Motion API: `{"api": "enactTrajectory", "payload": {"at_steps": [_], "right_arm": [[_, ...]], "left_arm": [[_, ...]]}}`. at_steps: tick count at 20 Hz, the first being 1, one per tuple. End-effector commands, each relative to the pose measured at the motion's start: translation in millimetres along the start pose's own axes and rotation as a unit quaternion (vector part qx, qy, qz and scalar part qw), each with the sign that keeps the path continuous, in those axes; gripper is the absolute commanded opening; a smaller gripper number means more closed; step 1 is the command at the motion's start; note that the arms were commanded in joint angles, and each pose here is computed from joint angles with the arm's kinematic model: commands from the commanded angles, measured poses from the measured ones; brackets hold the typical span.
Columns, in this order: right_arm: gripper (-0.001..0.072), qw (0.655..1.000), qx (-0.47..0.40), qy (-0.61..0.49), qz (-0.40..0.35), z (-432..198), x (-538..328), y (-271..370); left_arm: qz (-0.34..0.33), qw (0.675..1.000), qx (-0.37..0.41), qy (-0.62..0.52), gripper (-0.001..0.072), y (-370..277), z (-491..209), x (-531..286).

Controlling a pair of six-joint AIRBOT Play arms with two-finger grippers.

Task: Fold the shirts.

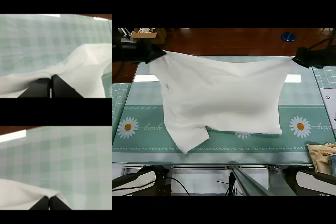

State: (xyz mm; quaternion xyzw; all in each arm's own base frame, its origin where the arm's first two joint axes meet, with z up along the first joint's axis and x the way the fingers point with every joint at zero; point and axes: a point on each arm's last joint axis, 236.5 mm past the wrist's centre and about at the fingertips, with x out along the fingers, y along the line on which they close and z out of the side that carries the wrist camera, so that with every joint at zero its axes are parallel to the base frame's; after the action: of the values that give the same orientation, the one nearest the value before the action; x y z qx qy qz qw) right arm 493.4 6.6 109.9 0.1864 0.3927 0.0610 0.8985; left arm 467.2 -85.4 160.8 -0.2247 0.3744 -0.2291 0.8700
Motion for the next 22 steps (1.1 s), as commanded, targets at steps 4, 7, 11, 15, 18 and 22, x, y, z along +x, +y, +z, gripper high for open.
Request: {"api": "enactTrajectory", "payload": {"at_steps": [4, 7, 11, 15, 18, 22], "right_arm": [[0.0025, 0.995, 0.071, 0.068, 0.013, -41, 81, -25], [0.0027, 0.986, 0.065, 0.15, 0.011, -87, 99, -30], [0.0329, 0.99, 0.03, 0.14, 0.017, -69, 68, -34], [0.0544, 0.983, -0.011, 0.182, 0.001, -71, -15, -51], [0.0428, 0.947, -0.044, 0.301, -0.101, -124, -57, -103], [0.0462, 0.944, 0.032, 0.319, -0.072, -179, -43, -112]], "left_arm": [[0.024, 0.997, -0.044, 0.05, 0.0019, 69, -32, 88], [0.013, 0.99, -0.074, 0.117, 0.0021, 81, -72, 113], [0.018, 0.99, -0.069, 0.122, 0.0512, 98, -54, 81], [0.06, 0.97, -0.122, 0.202, 0.0602, 142, -59, -19], [0.094, 0.916, -0.23, 0.313, 0.0593, 163, -130, -70], [0.104, 0.894, -0.278, 0.336, 0.0595, 167, -188, -84]]}}
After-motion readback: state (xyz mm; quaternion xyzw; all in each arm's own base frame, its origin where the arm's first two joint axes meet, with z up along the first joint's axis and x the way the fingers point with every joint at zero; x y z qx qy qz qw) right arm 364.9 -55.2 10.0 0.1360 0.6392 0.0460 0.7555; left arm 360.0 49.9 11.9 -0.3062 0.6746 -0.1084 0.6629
